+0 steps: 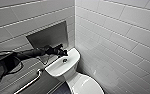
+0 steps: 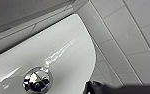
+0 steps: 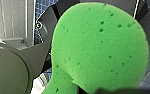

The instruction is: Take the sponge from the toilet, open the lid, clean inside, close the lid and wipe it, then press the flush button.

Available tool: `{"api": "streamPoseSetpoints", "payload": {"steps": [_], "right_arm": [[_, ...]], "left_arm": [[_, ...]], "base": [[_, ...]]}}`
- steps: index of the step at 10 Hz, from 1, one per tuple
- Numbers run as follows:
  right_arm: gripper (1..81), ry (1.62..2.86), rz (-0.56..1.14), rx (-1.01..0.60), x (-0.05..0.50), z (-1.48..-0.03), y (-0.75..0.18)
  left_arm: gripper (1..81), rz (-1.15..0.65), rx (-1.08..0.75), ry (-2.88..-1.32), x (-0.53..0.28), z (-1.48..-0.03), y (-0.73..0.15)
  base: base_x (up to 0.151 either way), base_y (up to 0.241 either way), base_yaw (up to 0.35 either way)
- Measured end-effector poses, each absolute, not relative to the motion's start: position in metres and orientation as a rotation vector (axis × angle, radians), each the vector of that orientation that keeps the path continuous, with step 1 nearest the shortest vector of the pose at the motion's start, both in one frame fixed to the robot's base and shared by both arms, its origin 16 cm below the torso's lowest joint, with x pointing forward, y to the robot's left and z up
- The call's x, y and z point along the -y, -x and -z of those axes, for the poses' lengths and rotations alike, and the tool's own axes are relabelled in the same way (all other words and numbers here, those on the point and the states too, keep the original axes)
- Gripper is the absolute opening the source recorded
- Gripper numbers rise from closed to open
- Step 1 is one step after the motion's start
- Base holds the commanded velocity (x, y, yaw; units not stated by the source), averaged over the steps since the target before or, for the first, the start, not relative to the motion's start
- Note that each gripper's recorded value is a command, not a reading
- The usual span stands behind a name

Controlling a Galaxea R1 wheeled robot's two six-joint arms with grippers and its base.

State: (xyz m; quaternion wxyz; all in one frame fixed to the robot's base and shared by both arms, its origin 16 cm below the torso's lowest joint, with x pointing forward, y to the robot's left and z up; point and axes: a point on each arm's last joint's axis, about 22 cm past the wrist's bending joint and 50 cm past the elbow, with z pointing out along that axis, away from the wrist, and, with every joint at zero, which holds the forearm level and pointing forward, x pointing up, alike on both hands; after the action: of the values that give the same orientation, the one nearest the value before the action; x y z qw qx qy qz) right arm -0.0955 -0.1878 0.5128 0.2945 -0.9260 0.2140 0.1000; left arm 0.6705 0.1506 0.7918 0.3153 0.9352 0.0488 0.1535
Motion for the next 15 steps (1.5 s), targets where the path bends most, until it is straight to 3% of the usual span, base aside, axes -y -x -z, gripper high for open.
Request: {"api": "streamPoseSetpoints", "payload": {"steps": [6, 11, 15], "right_arm": [[1.0, 2.469, -0.201, -0.545, 0.191, -0.511, 0.077], [1.0, 2.471, -0.005, -0.467, 0.195, -0.512, 0.032], [1.0, 2.468, 0.023, -0.449, 0.193, -0.513, 0.028]], "left_arm": [[1.0, -0.183, 0.019, -2.445, -0.172, -0.788, -0.504], [1.0, -0.076, -0.01, -2.508, -0.218, -0.745, -0.333], [1.0, 0.069, -0.085, -2.54, -0.242, -0.655, -0.188]], "base": [[0.0, 0.0, 0.0], [0.0, 0.0, 0.0], [0.0, 0.0, 0.0]]}}
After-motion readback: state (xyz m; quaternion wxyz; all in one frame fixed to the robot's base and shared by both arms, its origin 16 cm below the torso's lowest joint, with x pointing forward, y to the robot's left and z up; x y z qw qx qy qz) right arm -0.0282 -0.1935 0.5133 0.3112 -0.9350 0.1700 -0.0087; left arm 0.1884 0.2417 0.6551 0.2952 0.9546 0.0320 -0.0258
